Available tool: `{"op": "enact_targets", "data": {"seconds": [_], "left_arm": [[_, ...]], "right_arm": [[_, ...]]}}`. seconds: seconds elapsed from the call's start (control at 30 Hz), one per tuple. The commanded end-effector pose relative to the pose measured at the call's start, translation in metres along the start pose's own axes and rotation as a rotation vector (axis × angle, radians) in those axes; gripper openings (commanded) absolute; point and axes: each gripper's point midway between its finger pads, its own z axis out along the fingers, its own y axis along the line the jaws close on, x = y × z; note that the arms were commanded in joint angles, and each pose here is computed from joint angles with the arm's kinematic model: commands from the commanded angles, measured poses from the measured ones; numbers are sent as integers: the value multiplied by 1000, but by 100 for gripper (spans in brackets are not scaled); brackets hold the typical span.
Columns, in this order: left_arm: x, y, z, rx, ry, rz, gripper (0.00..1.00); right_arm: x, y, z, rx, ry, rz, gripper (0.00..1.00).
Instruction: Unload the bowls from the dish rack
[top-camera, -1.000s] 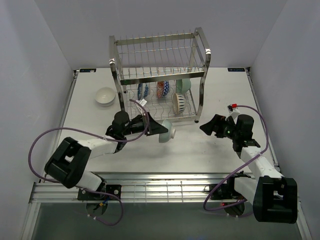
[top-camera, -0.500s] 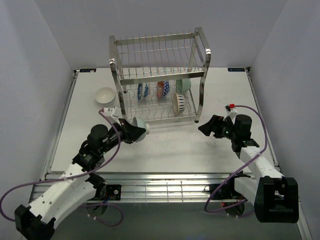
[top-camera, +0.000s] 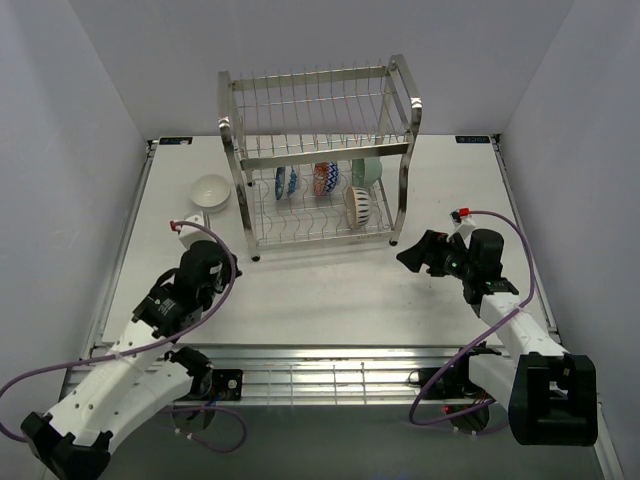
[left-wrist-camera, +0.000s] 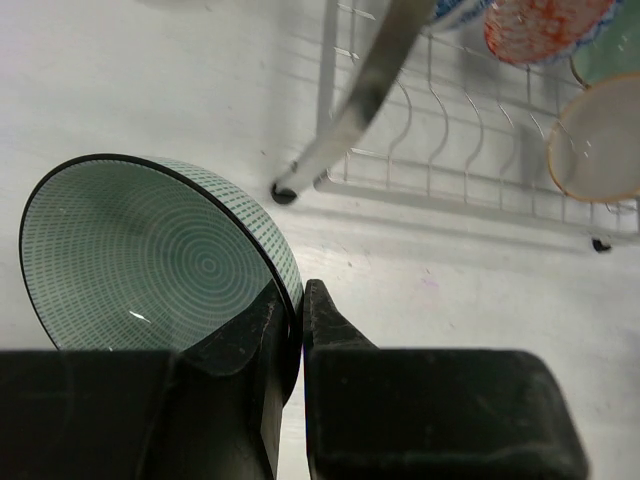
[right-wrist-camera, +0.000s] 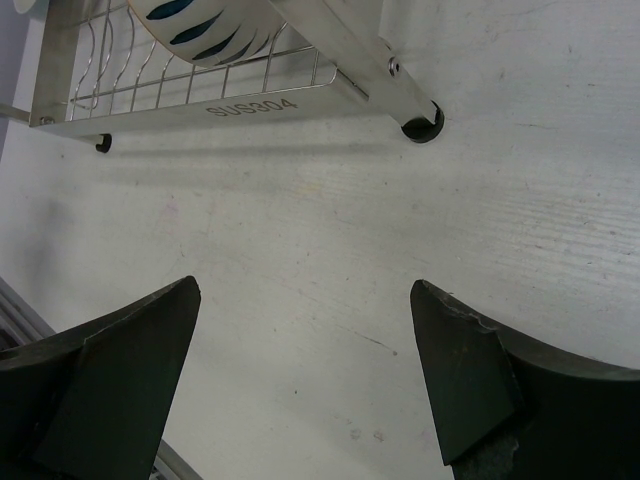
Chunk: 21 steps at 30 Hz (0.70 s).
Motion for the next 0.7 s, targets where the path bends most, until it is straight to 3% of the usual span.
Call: {"op": "enact_targets", "data": {"seconds": [0.0,0.1,0.17,0.37,0.5,0.63,0.67], "left_arm": [[-60,18,-2,-175,-183,18,0],[-75,30,24,-215,-175,22,0],[-89,26,40,-149,-170,3,0],[-136,63,96,-218,-153,-48,0],[-184,67,121,-137,-176,-151,0],[-210,59,155,-78,-150,-153,0],[-201,64,175,-87,-99,-151,0]], "right_arm": [[-2,6,-1,-26,-15,-24,91],[-4,7,-1,-28,-19,-25,91],[-4,7,-1,-29,-18,-25,91],[-5,8,-1,-35,-23,-22,91],[-6,8,0,-36,-22,-23,91],[-7,9,0,-38,-23,-22,91],[-7,9,1,-38,-23,-22,91]]}}
